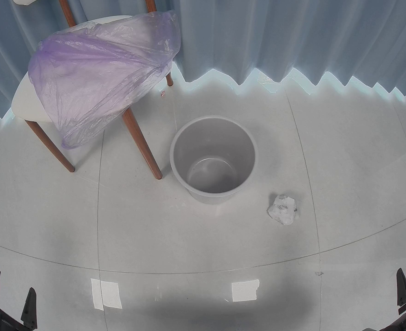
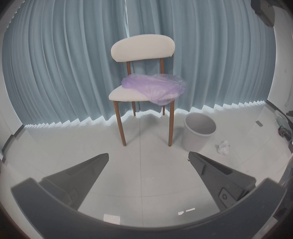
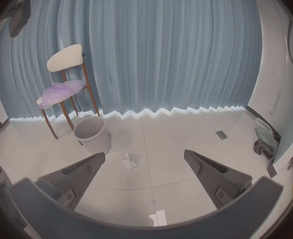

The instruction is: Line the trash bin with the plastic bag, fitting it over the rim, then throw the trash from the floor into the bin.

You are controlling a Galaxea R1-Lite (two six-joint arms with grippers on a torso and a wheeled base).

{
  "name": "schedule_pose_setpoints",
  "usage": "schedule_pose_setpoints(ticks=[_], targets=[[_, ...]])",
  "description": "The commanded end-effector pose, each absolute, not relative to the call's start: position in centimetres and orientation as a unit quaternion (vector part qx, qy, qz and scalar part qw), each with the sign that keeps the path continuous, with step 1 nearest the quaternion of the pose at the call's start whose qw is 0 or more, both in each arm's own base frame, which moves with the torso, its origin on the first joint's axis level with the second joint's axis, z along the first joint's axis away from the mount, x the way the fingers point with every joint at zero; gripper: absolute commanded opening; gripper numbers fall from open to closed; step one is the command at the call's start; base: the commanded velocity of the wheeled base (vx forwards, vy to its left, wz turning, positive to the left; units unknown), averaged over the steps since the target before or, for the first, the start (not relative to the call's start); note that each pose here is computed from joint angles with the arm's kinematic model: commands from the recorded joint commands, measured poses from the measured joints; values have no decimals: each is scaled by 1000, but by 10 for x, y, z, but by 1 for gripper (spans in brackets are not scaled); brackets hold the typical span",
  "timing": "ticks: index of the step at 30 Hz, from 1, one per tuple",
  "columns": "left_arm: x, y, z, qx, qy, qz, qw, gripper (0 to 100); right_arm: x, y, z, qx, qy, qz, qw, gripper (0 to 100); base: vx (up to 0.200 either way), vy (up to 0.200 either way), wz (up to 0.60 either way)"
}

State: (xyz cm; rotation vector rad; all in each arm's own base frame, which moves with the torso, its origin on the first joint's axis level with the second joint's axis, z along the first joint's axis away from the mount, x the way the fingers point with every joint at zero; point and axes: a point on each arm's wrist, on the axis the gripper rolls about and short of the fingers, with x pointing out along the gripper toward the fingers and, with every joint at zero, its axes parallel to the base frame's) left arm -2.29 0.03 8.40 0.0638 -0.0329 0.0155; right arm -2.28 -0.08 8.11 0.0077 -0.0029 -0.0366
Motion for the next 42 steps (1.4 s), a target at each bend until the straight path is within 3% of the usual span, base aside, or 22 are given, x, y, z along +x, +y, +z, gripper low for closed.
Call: schedule_pose_setpoints(ticks=[1, 15, 26, 42], targets=[[-23, 0, 81, 26, -25, 4, 999, 100, -23, -1, 76, 4, -2, -18, 1000, 100, 0, 0, 0], [-25, 0, 94, 31, -92, 9, 995, 100, -23, -1, 76, 4, -2, -18, 1000, 100, 0, 0, 0], [-24, 0, 94, 44, -90, 5, 995, 100, -23, -1, 76, 4, -2, -18, 1000, 100, 0, 0, 0], [-29, -2, 116, 52, -39, -66, 996, 100, -23, -1, 76, 4, -2, -18, 1000, 100, 0, 0, 0]])
